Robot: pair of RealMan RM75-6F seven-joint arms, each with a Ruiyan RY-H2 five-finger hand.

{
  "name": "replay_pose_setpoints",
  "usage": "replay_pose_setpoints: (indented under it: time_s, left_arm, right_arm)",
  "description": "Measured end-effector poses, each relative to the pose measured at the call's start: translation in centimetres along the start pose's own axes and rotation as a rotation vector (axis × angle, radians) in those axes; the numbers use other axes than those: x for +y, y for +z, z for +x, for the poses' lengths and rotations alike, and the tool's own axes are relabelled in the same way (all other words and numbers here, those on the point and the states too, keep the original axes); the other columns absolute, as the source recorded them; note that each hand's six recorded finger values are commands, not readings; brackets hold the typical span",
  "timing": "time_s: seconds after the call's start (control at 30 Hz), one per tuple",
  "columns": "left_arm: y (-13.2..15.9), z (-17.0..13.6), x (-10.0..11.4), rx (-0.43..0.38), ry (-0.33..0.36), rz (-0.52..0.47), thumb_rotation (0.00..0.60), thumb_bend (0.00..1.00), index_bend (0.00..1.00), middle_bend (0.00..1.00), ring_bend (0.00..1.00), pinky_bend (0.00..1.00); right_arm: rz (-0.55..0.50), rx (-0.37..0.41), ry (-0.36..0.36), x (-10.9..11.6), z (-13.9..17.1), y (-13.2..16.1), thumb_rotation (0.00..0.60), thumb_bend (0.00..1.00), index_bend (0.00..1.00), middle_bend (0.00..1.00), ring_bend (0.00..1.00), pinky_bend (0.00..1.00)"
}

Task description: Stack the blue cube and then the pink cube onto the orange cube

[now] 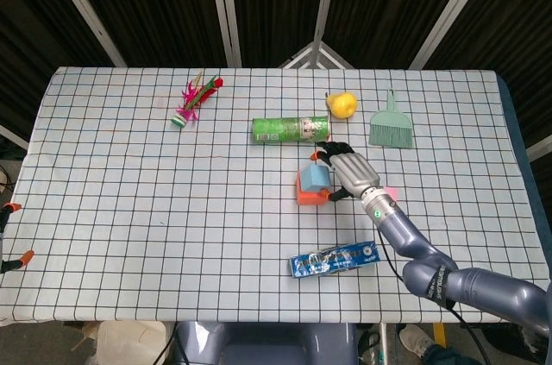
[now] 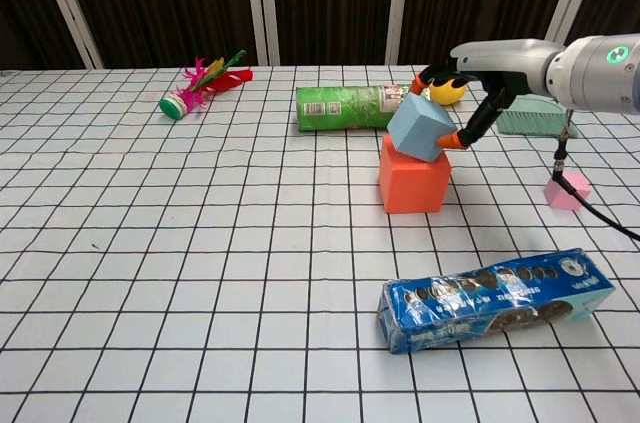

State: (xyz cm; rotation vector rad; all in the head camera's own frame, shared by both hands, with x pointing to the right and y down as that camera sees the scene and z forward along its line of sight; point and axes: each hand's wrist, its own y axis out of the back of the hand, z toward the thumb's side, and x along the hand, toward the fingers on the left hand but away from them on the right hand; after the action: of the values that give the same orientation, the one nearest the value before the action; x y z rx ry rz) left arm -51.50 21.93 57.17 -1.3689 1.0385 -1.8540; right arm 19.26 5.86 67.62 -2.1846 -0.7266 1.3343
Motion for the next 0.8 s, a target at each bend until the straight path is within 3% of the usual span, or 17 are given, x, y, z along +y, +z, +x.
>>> replay_pose_setpoints:
  time_s: [0.2,0.57,0.8]
  left_arm:
    - [0.0,0.0,0.0,0.0,-0.001,-0.002,0.6,0.2,0.21,0.01,0.0,0.02]
    - [-0.2,0.0,0.1,-0.001,0.001,-0.01,0.6,0.21,0.21,0.01,0.0,0.02]
    - [-0.4,0.0,0.2,0.005,0.003,-0.015,0.6,0.21,0.22,0.01,0.0,0.02]
  right_arm:
    - [-0.001,0.005,0.0,0.1,0.2,0.4,0.6,0.24,0.22,0.07,0.03,0.0]
    - [-0.002,-0.009,-0.01,0.4,0.4,0.5,0.6,0.23,0.19,0.07,0.02,0.0]
    - [0.025,-0.048,-0.004,0.1,1.4,-1.4,0.6,0.23,0.19,0.07,0.02,0.0]
